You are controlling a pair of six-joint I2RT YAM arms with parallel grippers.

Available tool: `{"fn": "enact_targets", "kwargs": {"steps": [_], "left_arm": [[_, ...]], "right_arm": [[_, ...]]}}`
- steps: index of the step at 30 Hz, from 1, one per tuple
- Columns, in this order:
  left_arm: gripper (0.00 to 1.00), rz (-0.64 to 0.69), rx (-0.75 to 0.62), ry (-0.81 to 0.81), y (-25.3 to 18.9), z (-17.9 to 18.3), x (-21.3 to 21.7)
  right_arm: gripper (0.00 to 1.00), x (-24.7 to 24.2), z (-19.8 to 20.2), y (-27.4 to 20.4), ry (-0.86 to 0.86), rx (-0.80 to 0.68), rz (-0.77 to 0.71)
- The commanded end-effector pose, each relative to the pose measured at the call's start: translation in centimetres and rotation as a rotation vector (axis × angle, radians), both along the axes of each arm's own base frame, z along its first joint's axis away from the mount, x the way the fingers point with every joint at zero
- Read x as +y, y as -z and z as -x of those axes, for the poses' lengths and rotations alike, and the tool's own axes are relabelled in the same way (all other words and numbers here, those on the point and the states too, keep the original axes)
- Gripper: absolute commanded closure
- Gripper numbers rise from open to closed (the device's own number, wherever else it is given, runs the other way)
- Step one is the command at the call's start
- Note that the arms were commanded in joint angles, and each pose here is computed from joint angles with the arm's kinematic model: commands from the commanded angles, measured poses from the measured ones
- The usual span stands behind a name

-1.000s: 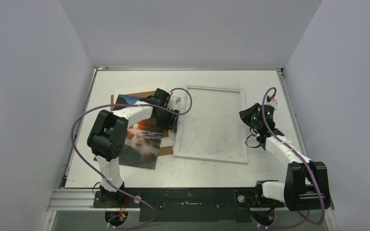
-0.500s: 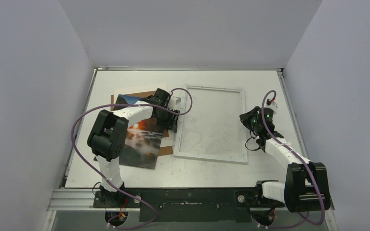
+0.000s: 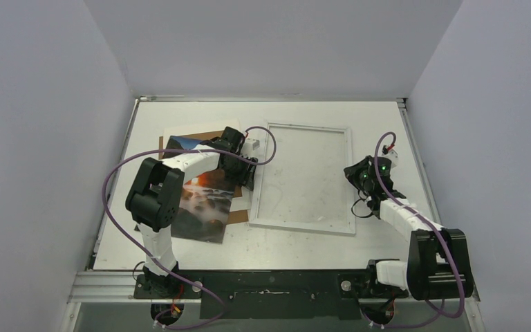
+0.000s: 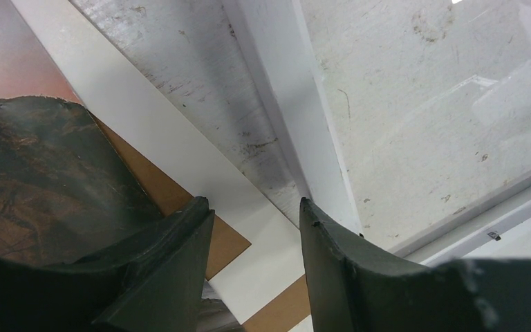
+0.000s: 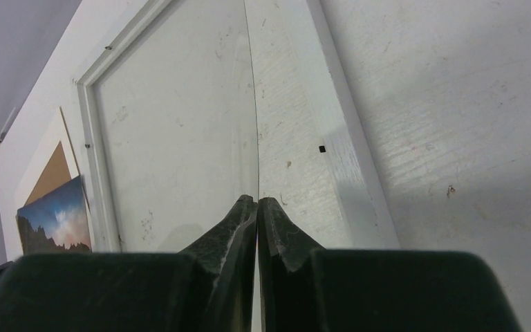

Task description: Put the photo into the frame

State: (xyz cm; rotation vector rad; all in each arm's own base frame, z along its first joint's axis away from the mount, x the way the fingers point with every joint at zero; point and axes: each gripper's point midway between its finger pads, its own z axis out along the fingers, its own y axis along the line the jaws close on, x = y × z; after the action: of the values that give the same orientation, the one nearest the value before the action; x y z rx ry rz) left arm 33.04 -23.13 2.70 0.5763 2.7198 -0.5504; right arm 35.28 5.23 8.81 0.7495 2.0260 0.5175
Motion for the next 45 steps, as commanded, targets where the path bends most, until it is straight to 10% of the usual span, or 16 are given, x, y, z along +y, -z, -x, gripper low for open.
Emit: {"fn": "enact_targets", "kwargs": {"steps": [1,9,18,25,45], "left_arm": [[0.53,0.017,-0.042,0.015,-1.2,-1.1,-0.7],[0.53,0.024,-0.043,0.011,-1.4,-1.1,-0.8],[0.53,0.024,-0.046,0.011,-1.5,-1.1,-0.8],[0.52,0.026,-0.056,0.016,-1.8,-1.0,-0.7],[0.52,0.041,-0.044,0.014,-2.4,-0.8,-0.9]], "right_arm": [[0.95,-0.3,-0.4,-0.4,0.012,-0.035,0.0],[0.92,-0.5,-0.4,0.8,-0.004,0.017,0.043],[0.38,-0.7,-0.9,1.2,-0.042,0.064,0.103],[0.16,-1.2,-1.1,0.0,-0.049,0.064,0.17],[0.15,0.3,1.0,-2.1,-0.082,0.153,0.38]]}}
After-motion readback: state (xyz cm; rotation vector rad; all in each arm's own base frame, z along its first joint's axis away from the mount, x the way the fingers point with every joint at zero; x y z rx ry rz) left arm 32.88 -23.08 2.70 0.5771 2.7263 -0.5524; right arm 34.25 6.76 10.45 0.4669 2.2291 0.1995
